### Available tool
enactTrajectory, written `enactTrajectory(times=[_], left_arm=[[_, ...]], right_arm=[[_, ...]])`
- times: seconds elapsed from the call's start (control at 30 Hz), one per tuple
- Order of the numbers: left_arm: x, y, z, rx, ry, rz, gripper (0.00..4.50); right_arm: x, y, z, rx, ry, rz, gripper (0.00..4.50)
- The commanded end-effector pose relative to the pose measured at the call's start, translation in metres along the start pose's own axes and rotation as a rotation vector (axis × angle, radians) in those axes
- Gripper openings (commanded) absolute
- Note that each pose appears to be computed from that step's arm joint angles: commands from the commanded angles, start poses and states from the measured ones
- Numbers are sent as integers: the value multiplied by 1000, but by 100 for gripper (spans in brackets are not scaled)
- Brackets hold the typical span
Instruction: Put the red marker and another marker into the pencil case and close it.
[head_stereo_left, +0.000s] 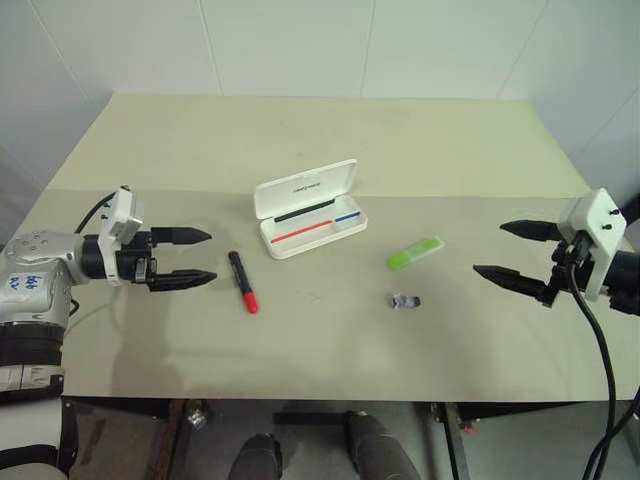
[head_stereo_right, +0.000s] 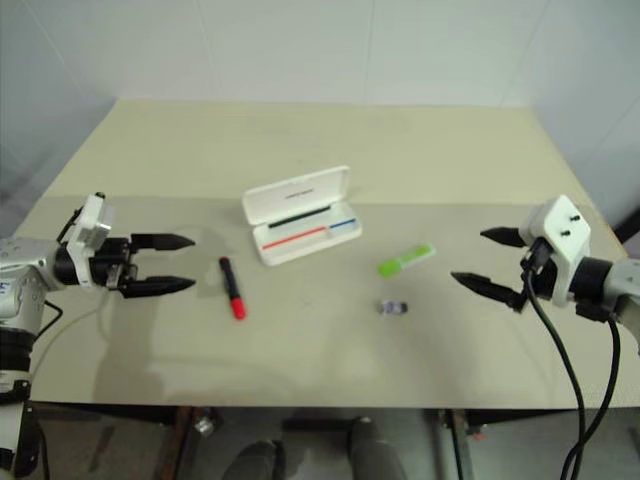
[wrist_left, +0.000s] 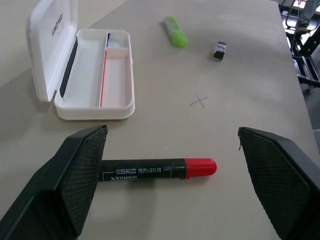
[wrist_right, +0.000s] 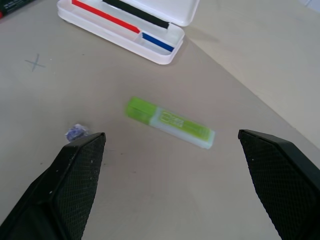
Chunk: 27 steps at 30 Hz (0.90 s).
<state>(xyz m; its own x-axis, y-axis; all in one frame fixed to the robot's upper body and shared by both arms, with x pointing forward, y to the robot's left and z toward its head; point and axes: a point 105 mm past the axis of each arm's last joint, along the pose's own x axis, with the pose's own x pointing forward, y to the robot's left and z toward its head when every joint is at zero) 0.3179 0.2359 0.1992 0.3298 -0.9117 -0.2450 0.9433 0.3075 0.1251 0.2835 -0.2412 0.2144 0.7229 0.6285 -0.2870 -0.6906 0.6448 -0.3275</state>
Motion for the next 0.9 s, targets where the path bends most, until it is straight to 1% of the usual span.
enactTrajectory(times=[0.03,0.27,0.4,0.53,0.6,0.73,0.8,0.9], left_arm=[[4,-2,11,36,-13,-25,446],[19,-6,17,66,-33,-56,446],[32,-8,26,102,-70,-49,446],[45,-7,27,116,-59,-31,446],[48,-5,23,111,-49,-33,446],[84,10,15,76,38,-14,446],[95,11,4,75,130,-45,446],[113,12,3,68,134,-80,446]], right_arm=[[-3,3,14,-22,-64,-32,450],[5,16,19,-13,-101,-17,450],[7,20,24,-15,-127,-13,450],[7,26,25,-4,-133,-9,450],[11,30,27,3,-154,-10,450],[2,47,28,5,-175,-5,450],[1,53,25,24,-163,-3,450],[-1,52,22,36,-166,-47,450]])
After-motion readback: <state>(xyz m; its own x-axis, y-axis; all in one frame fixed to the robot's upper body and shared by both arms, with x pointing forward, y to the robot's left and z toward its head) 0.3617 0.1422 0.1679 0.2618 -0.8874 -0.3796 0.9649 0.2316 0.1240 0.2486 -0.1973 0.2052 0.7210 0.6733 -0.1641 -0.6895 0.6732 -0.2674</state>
